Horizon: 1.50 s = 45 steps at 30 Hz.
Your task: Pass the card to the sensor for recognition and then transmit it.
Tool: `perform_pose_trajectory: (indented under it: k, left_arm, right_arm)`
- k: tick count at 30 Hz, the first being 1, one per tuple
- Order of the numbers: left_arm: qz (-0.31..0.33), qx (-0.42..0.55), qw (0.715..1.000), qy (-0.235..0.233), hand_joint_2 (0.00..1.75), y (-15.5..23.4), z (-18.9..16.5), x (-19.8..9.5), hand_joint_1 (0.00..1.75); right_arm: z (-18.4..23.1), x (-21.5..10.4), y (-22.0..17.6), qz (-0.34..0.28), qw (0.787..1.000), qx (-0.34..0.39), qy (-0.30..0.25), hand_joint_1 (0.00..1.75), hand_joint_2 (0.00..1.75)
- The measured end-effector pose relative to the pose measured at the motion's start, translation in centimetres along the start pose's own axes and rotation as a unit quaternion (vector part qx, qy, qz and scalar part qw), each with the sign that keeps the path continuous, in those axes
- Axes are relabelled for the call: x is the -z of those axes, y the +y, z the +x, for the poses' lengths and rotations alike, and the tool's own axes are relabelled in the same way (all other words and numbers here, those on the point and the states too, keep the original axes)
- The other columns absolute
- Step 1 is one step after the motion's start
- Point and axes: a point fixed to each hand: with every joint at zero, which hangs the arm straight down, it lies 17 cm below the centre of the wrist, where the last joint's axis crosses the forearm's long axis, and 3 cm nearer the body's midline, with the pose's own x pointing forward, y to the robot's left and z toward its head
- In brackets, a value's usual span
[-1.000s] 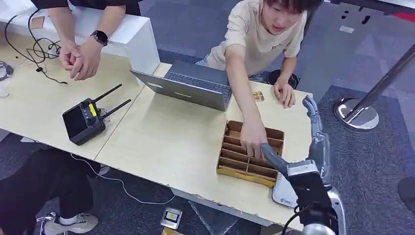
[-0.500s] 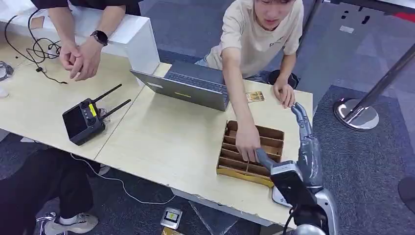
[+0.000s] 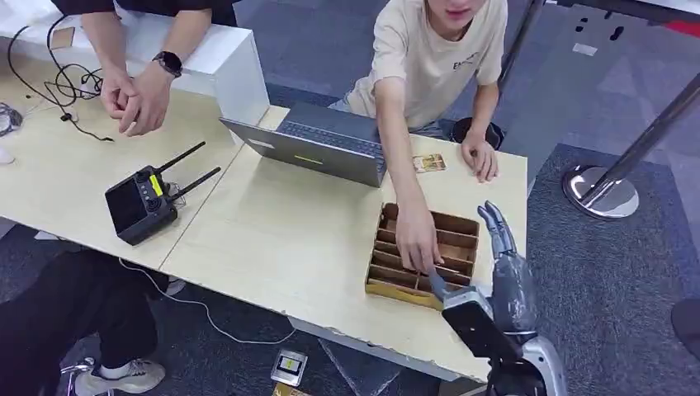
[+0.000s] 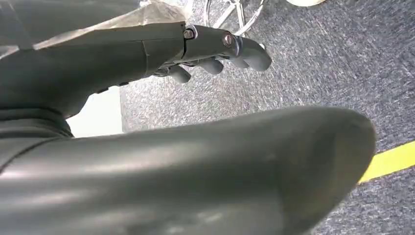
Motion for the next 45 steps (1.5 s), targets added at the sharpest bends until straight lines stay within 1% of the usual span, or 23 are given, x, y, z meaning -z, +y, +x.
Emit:
perform_pose_trajectory:
  k: [11,24,31,34,45]
  left_arm:
    - [0.005,0.0,1.0,-0.01,0.0,0.2,0.3,0.0,0.0]
    - [0.008,-0.002,1.0,-0.022,0.0,0.0,1.1,-0.1,0.0]
    - [0.011,-0.004,0.999,-0.033,0.0,-0.2,1.9,-0.3,0.0]
    - [0.009,-0.005,0.999,-0.034,0.0,-0.4,2.0,-0.4,0.0]
    - [0.007,-0.006,0.999,-0.035,0.0,-0.7,2.4,-0.6,0.0]
  right_arm:
    - [-0.8,-1.1,2.0,0.03,0.999,-0.031,0.002,0.0,1.75]
    - [-1.5,-0.9,3.0,0.037,0.998,-0.048,0.002,0.0,1.75]
    - [-2.3,-0.2,3.3,0.039,0.994,-0.101,-0.001,0.0,1.75]
    - [-2.6,-0.1,3.6,0.041,0.993,-0.111,-0.001,0.0,1.75]
    - [-4.9,-0.7,4.7,0.054,0.983,-0.177,0.013,0.0,1.75]
